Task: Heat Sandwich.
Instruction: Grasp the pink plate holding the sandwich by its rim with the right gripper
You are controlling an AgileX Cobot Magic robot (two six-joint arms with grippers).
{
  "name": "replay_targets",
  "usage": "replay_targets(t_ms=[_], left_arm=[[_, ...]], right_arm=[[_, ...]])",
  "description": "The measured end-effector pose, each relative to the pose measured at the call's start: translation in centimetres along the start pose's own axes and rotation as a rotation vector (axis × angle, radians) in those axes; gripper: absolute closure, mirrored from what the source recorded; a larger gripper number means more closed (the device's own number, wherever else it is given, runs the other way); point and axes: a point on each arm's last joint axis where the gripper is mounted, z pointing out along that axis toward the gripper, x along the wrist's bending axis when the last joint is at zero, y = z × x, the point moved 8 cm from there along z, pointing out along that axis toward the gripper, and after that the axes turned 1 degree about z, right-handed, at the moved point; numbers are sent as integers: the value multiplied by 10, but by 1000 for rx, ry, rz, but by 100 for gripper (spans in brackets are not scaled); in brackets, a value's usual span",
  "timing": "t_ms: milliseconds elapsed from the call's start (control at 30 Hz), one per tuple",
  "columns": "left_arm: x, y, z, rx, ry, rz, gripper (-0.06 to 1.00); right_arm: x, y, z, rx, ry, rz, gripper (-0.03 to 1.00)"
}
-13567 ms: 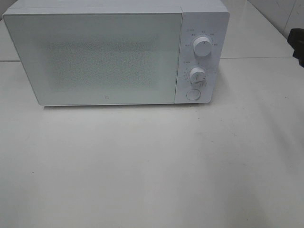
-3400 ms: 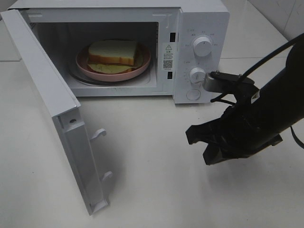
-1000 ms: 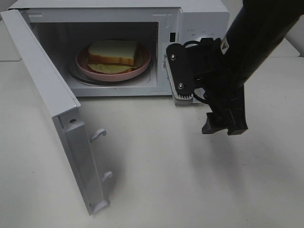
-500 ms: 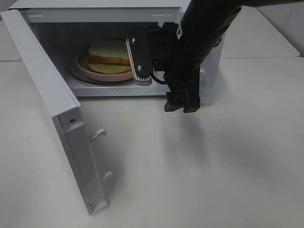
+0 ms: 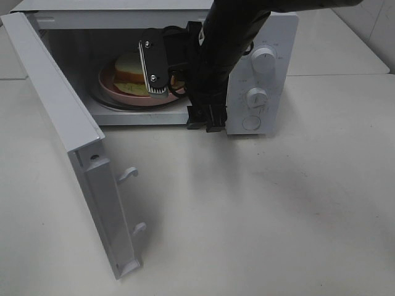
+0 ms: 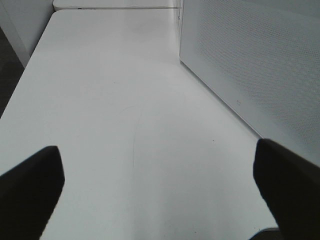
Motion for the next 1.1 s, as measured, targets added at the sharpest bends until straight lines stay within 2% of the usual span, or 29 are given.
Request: replay_targets(t_ms=[667, 1100], left_arm=[[0, 0, 0, 0, 0, 0, -3], [0, 0, 0, 0, 0, 0, -3]], right_arm=[[-22, 23, 55, -25, -25, -2, 16], [-48, 38, 81, -51, -75, 57, 18]])
